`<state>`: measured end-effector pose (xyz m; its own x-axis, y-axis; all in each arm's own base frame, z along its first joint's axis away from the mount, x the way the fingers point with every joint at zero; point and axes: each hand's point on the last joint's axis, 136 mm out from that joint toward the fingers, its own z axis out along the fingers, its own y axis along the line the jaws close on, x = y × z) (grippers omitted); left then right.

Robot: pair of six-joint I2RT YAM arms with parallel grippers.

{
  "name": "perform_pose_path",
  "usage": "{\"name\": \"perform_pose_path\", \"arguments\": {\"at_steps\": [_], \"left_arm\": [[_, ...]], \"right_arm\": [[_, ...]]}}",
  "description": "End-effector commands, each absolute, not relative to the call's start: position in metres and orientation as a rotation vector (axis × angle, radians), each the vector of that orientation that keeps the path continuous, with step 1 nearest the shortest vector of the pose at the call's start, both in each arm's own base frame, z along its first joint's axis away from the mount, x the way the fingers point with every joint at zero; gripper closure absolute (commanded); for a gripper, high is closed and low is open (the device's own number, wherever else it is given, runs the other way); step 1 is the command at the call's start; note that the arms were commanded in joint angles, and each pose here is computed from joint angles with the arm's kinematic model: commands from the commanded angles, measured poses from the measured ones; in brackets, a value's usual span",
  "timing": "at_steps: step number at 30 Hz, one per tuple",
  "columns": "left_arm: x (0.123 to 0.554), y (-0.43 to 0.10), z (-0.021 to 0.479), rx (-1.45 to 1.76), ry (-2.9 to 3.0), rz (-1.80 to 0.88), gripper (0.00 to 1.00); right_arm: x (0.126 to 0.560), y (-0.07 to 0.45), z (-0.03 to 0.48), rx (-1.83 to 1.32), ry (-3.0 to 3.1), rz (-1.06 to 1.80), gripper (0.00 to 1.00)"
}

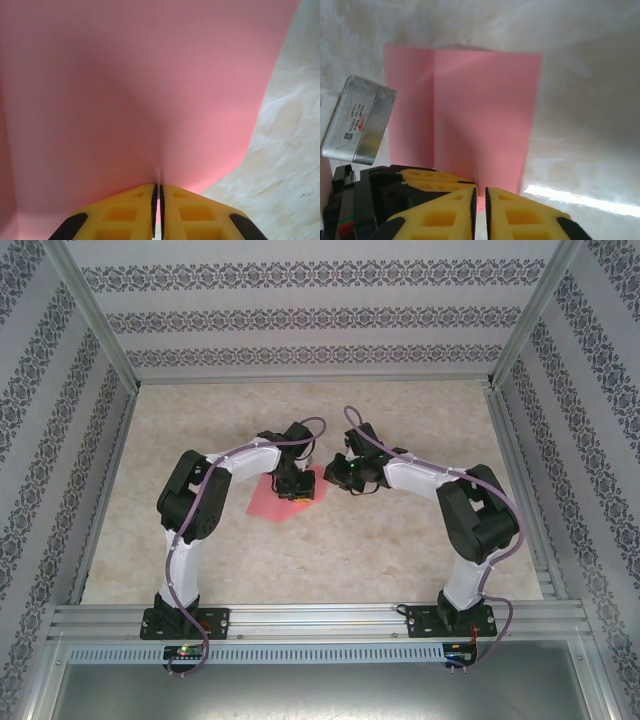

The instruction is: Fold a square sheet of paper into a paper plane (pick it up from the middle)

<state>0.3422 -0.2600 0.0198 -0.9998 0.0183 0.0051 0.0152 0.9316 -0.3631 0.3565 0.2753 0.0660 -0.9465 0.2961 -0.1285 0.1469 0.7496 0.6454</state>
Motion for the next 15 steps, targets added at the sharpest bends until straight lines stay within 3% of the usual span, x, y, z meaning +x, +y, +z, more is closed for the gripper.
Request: {"name": "perform_pose_path", "arguments": {"at_steps": [1, 15], "left_arm": [[0.342, -0.250, 0.018, 0.018, -3.095, 0.545, 0.88], [0.350, -0.253, 0.038, 0.071, -3.109, 0.649, 0.97]], "right_arm": [[0.354, 0.296, 0.063, 0.326, 2.760, 1.043, 0.88], [0.331, 0.286, 0.008, 0.332, 2.912, 0.950, 0.94]]}}
